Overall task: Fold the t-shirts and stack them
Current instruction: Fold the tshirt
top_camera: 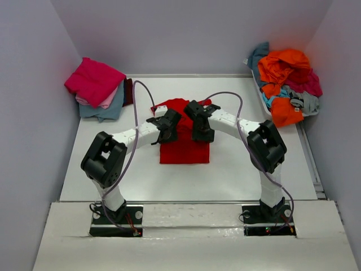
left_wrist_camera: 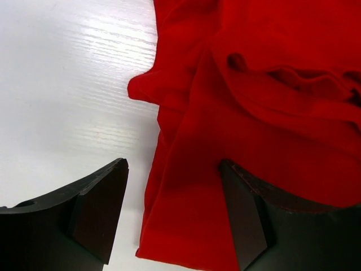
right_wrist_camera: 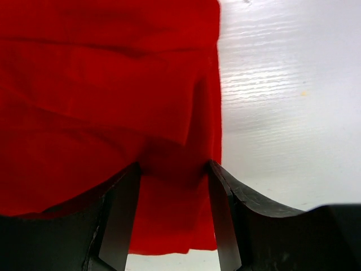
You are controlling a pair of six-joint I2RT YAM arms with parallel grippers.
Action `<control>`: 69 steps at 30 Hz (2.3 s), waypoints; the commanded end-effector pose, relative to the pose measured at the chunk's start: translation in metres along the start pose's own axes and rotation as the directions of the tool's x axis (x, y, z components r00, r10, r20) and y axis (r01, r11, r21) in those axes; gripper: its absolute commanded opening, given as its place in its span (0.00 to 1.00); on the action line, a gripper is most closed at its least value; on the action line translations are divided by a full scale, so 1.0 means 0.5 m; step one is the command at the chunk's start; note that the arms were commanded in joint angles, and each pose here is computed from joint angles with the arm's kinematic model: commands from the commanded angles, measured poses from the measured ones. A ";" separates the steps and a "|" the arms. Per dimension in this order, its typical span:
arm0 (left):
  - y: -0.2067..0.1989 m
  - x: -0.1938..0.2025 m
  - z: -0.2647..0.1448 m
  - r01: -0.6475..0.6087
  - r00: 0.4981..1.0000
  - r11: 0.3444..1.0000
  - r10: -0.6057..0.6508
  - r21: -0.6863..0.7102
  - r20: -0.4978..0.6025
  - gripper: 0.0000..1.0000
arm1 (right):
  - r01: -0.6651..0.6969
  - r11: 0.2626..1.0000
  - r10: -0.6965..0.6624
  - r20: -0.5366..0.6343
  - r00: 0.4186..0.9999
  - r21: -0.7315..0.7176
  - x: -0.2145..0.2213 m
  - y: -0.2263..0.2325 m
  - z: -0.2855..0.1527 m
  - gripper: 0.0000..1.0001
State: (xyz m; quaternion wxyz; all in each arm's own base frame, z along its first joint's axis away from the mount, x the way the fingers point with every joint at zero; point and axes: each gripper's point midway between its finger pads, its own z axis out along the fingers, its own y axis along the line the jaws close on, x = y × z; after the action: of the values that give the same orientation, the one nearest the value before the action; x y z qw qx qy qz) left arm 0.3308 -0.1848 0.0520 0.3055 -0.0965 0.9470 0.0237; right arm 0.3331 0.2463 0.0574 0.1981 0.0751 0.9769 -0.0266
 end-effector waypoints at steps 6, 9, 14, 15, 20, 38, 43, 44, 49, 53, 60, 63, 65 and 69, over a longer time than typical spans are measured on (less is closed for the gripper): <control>-0.027 -0.001 0.042 -0.011 1.000 1.000 0.011 -0.018 -0.001 0.78 | 0.040 0.999 -0.039 0.064 0.997 -0.007 -0.042 0.042 0.013 0.57; -0.028 0.002 0.058 -0.025 1.000 0.999 0.025 -0.044 -0.011 0.78 | 0.038 0.999 -0.039 0.082 0.996 0.010 -0.071 0.048 0.025 0.57; -0.041 -0.027 0.061 -0.027 1.000 0.997 0.028 -0.069 0.006 0.78 | -0.004 1.000 0.004 0.078 0.997 0.001 -0.115 0.033 0.043 0.57; -0.042 -0.034 0.059 -0.026 1.000 0.997 0.027 -0.073 0.013 0.78 | -0.005 1.000 0.005 0.075 0.997 0.002 -0.121 0.027 0.046 0.57; -0.040 -0.039 0.050 -0.023 1.000 0.997 0.024 -0.072 0.017 0.78 | -0.017 1.000 0.017 0.097 0.995 0.001 -0.154 0.013 0.031 0.57; -0.022 -0.023 0.034 -0.022 1.000 0.998 0.023 -0.062 0.009 0.78 | -0.052 0.996 0.045 0.091 0.995 0.074 -0.181 -0.040 0.043 0.58; -0.009 -0.024 0.028 -0.029 0.999 0.996 0.030 -0.079 0.015 0.78 | -0.076 0.993 0.067 0.094 0.993 0.091 -0.208 -0.069 0.047 0.58; -0.007 -0.023 0.027 -0.028 0.999 0.996 0.029 -0.081 0.016 0.78 | -0.074 0.993 0.065 0.098 0.993 0.088 -0.212 -0.067 0.044 0.58; -0.005 -0.023 0.024 -0.024 1.000 0.996 0.026 -0.083 0.016 0.78 | -0.068 0.993 0.058 0.104 0.993 0.098 -0.239 -0.074 0.048 0.58; -0.001 -0.027 0.018 -0.022 0.999 0.996 0.024 -0.088 0.022 0.78 | -0.071 0.993 0.060 0.117 0.991 0.096 -0.255 -0.075 0.051 0.58; 0.005 -0.047 0.001 -0.017 0.999 0.994 0.021 -0.104 0.045 0.78 | -0.086 0.994 0.077 0.140 0.987 0.062 -0.266 -0.081 0.029 0.58; 0.010 -0.061 -0.016 -0.001 0.997 0.995 0.009 -0.102 0.071 0.78 | -0.088 0.995 0.082 0.127 0.988 0.044 -0.253 -0.083 0.022 0.58; 0.010 -0.070 -0.026 0.007 0.996 0.996 0.001 -0.094 0.085 0.78 | -0.089 0.996 0.085 0.128 0.988 0.026 -0.250 -0.082 0.010 0.58; 0.005 -0.089 -0.038 0.008 0.995 0.996 0.001 -0.092 0.099 0.78 | -0.087 0.996 0.085 0.110 0.990 0.019 -0.226 -0.091 0.009 0.57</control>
State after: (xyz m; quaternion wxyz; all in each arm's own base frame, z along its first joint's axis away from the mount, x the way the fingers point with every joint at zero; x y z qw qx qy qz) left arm 0.3473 -0.1797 0.0603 0.3140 -0.1024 0.9412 0.0704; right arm 0.4309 0.1847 0.0681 0.2215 0.1151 0.9661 -0.0659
